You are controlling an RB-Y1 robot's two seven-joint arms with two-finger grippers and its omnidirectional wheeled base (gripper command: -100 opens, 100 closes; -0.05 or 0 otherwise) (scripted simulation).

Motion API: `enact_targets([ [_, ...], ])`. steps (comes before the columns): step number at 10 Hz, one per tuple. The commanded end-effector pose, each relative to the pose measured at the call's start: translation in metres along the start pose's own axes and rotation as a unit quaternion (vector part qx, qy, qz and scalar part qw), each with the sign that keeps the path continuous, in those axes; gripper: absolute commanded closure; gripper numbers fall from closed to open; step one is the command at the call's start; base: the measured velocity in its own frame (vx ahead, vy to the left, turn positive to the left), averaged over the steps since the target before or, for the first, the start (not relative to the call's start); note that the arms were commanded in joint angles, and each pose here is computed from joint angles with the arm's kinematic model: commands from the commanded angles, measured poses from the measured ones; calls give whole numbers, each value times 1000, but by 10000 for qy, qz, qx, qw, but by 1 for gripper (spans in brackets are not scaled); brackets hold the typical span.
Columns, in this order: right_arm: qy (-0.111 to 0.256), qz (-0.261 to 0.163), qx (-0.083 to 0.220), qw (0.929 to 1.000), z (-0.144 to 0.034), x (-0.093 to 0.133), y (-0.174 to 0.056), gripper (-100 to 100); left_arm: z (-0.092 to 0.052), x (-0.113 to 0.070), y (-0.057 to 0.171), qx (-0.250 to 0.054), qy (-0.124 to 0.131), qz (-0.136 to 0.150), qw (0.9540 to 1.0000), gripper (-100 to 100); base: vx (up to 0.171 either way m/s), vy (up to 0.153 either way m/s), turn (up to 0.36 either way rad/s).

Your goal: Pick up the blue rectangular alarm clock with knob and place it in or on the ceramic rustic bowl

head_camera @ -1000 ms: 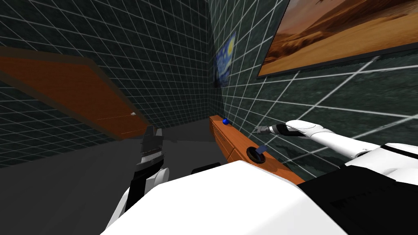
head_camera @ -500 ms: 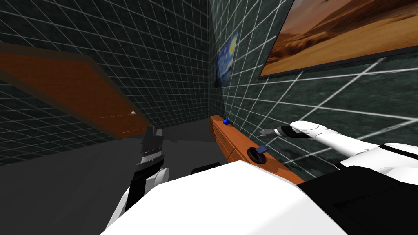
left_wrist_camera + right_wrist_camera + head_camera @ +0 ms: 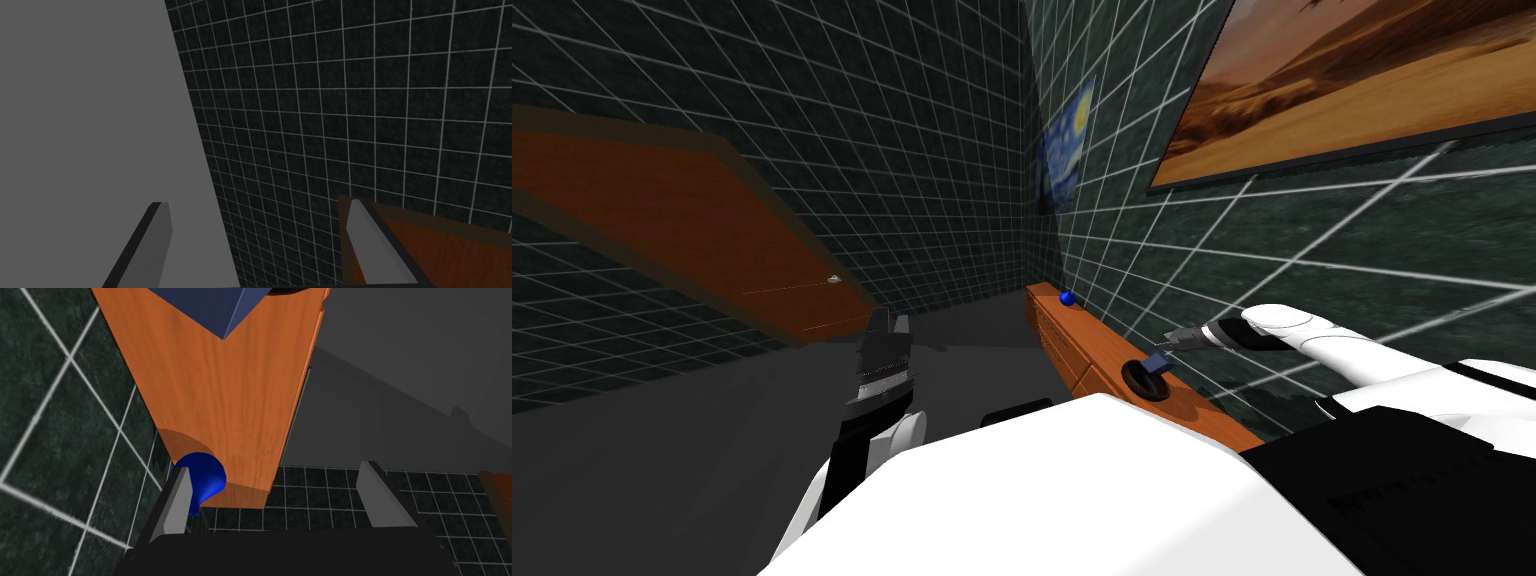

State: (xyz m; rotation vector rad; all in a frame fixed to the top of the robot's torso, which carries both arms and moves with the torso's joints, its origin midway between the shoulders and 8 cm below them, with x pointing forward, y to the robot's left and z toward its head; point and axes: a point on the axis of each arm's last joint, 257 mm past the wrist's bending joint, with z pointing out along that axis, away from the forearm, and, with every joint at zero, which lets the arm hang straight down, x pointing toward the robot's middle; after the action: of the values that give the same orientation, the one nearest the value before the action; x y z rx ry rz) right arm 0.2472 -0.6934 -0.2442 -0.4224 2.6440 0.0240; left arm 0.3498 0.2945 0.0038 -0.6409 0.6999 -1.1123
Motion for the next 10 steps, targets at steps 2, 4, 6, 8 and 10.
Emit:
enact_targets([
  [2,496,9,-83,9987,-3,29,5,-100,0,0,0,0,0,0,10000,0,-12,-8,4],
  [4,539,-6,-77,9985,-3,32,5,-100,0,0,0,0,0,0,10000,0,-1,-4,-2],
  [6,553,-10,-72,9984,-3,33,5,0,0,0,0,0,0,0,10000,0,0,0,0],
  [8,553,-10,-72,9984,-3,33,5,0,0,0,0,0,0,0,10000,0,0,0,0],
  [10,553,-10,-72,9984,-3,33,5,0,0,0,0,0,0,0,10000,0,0,0,0],
])
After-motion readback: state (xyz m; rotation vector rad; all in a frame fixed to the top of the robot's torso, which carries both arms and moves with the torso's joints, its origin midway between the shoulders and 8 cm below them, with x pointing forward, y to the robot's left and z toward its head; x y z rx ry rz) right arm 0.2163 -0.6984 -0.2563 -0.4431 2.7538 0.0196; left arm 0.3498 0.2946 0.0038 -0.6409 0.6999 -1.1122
